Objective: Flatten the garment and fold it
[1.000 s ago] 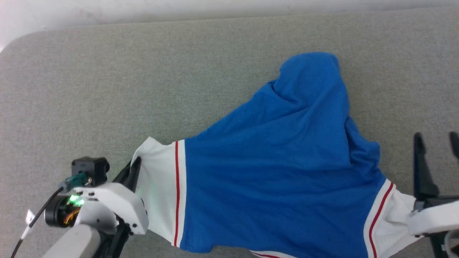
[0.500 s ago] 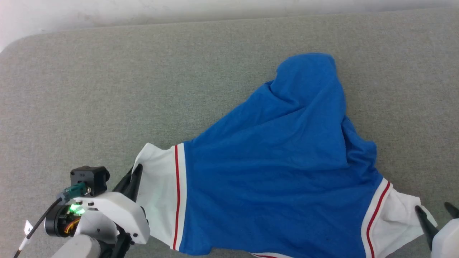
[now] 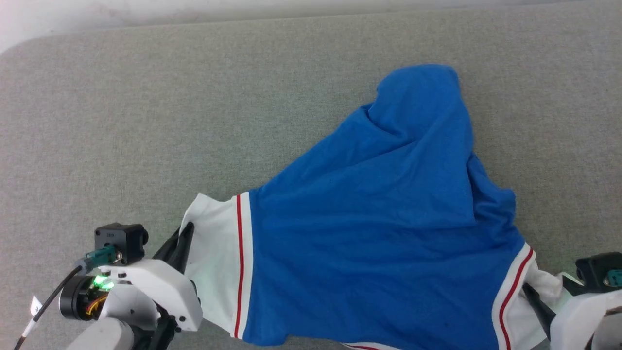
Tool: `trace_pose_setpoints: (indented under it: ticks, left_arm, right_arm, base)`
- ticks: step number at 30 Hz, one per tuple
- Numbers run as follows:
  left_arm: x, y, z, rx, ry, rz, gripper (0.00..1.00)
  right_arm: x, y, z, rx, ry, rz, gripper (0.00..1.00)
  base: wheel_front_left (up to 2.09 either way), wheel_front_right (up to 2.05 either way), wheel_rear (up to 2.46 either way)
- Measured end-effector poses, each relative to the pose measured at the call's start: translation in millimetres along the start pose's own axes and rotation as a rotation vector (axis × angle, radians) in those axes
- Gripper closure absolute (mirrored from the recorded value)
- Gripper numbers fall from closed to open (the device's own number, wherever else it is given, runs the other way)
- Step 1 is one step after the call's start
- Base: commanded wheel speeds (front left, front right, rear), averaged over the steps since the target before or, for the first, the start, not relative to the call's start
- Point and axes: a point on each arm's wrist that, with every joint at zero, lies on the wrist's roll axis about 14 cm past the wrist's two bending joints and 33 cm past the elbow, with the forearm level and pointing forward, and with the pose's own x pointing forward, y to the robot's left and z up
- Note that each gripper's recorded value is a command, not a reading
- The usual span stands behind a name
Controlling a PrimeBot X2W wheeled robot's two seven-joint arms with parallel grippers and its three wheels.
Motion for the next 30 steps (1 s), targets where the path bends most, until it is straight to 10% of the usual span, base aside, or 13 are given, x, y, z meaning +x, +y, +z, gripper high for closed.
trace_pose_setpoints:
  ticks: [4,7,18,30]
  left_arm:
    - [1,2,-3,-0.001,0.01,0.003,1.0]
    - [1,3,-4,-0.003,0.014,0.007,1.0]
    - [-3,0,17,-0.078,-0.074,0.009,1.0]
    - [-34,-15,99,-0.23,-0.395,-0.022,1.0]
  right_arm:
    - [8,7,-1,-0.016,0.014,0.029,0.0]
    - [13,9,-6,-0.009,0.041,0.038,1.0]
    - [5,-10,23,0.078,-0.089,-0.035,1.0]
    - [-85,3,203,0.211,-0.782,0.002,1.0]
  base:
    - [0.0,0.0,0.0]
    - [0.0,0.0,0.0]
    - [0.0,0.0,0.0]
    - [0.0,0.0,0.0]
